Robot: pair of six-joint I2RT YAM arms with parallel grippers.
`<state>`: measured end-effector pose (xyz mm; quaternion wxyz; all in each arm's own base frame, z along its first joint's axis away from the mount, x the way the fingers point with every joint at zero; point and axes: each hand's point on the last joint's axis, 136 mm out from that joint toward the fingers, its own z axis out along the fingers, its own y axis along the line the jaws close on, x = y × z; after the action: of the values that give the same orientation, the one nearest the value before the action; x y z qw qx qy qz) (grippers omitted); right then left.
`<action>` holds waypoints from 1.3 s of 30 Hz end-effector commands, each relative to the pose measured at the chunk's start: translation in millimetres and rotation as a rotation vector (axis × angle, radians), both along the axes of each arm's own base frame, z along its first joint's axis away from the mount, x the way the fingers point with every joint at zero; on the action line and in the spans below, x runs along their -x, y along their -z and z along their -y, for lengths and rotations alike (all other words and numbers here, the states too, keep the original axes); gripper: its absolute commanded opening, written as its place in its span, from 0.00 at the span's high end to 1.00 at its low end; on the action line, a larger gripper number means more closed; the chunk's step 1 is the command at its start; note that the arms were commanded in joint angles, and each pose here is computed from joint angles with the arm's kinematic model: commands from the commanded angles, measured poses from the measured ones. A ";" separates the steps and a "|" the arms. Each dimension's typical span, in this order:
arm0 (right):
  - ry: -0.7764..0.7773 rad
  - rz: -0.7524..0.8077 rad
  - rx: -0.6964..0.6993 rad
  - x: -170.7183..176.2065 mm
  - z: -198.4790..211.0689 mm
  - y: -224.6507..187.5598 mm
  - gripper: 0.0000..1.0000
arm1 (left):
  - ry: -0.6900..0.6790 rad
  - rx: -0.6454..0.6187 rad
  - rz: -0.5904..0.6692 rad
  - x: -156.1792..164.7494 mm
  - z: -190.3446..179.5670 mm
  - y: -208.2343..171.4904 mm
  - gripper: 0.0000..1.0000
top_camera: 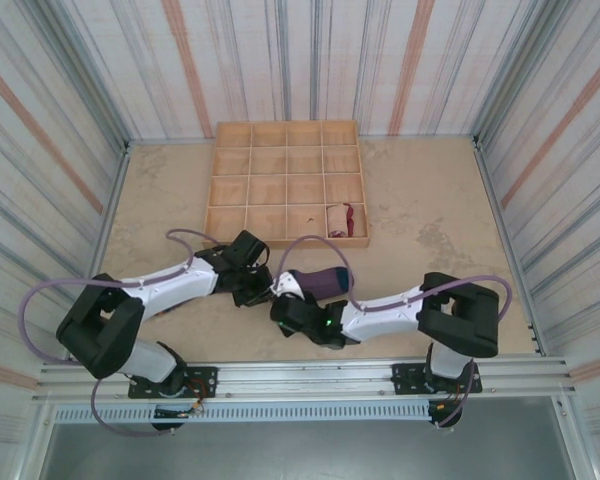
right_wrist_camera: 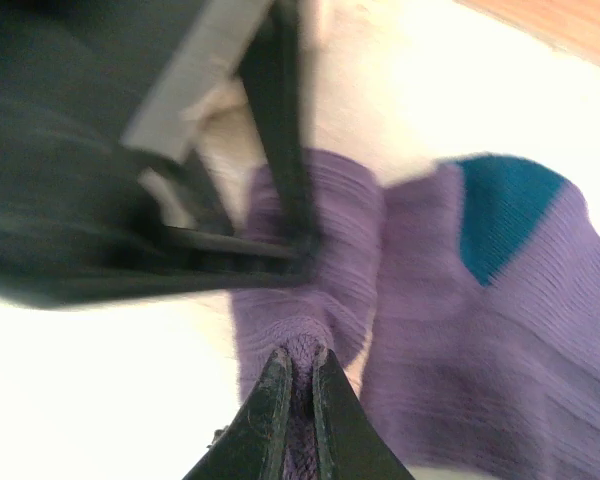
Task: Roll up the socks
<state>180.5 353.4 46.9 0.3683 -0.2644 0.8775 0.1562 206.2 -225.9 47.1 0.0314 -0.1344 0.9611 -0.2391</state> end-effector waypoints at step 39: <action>0.310 -0.789 -0.507 -29.1 58.3 50.6 1.00 | 0.042 0.031 0.188 -39.1 24.5 9.9 0.51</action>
<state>222.3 316.5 26.6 0.1260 0.0115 0.8828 0.4524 237.4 -247.4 38.1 0.0985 -0.1013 0.9514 -0.2737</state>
